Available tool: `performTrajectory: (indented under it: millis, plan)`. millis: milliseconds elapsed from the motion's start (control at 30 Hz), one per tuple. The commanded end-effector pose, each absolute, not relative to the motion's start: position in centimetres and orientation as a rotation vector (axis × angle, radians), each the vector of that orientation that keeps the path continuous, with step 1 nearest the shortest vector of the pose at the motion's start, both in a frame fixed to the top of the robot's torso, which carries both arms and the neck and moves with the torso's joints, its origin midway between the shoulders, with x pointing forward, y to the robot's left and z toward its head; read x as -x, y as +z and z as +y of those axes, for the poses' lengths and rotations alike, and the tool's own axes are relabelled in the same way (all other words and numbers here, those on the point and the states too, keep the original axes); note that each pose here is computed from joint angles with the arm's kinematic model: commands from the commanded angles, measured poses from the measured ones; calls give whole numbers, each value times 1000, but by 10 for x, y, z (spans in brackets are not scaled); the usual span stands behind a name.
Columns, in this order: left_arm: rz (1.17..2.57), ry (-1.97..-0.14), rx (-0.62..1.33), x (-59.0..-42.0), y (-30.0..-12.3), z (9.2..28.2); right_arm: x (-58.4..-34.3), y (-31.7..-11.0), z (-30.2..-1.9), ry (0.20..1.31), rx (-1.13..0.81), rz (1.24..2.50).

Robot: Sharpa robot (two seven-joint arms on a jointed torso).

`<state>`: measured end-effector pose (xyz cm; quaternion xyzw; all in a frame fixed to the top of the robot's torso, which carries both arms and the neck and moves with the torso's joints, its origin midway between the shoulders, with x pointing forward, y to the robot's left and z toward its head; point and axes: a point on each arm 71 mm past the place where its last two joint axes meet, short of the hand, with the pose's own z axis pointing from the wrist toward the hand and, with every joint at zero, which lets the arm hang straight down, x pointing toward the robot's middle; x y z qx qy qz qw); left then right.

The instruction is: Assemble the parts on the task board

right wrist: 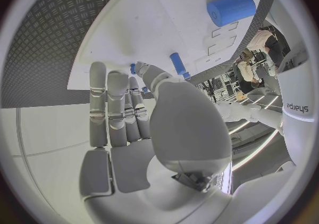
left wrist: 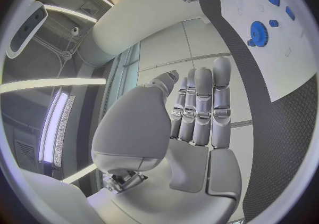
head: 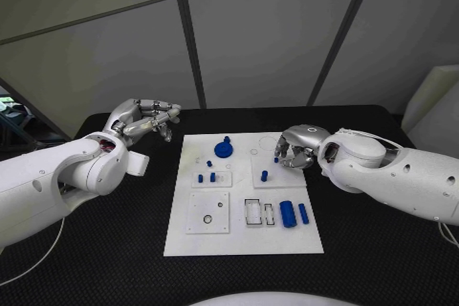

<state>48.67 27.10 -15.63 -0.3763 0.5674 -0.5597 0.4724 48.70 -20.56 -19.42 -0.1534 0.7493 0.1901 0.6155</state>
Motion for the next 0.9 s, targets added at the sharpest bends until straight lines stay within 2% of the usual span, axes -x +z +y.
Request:
performTrajectory:
  millis: [33, 900]
  plan:
    - [1350, -1414, 952, -487, -154, 270, -488, -197, -204, 419, 375, 1728]
    - [1371, -1422, 959, -488, -156, 267, -492, -207, -192, 440, 393, 1752]
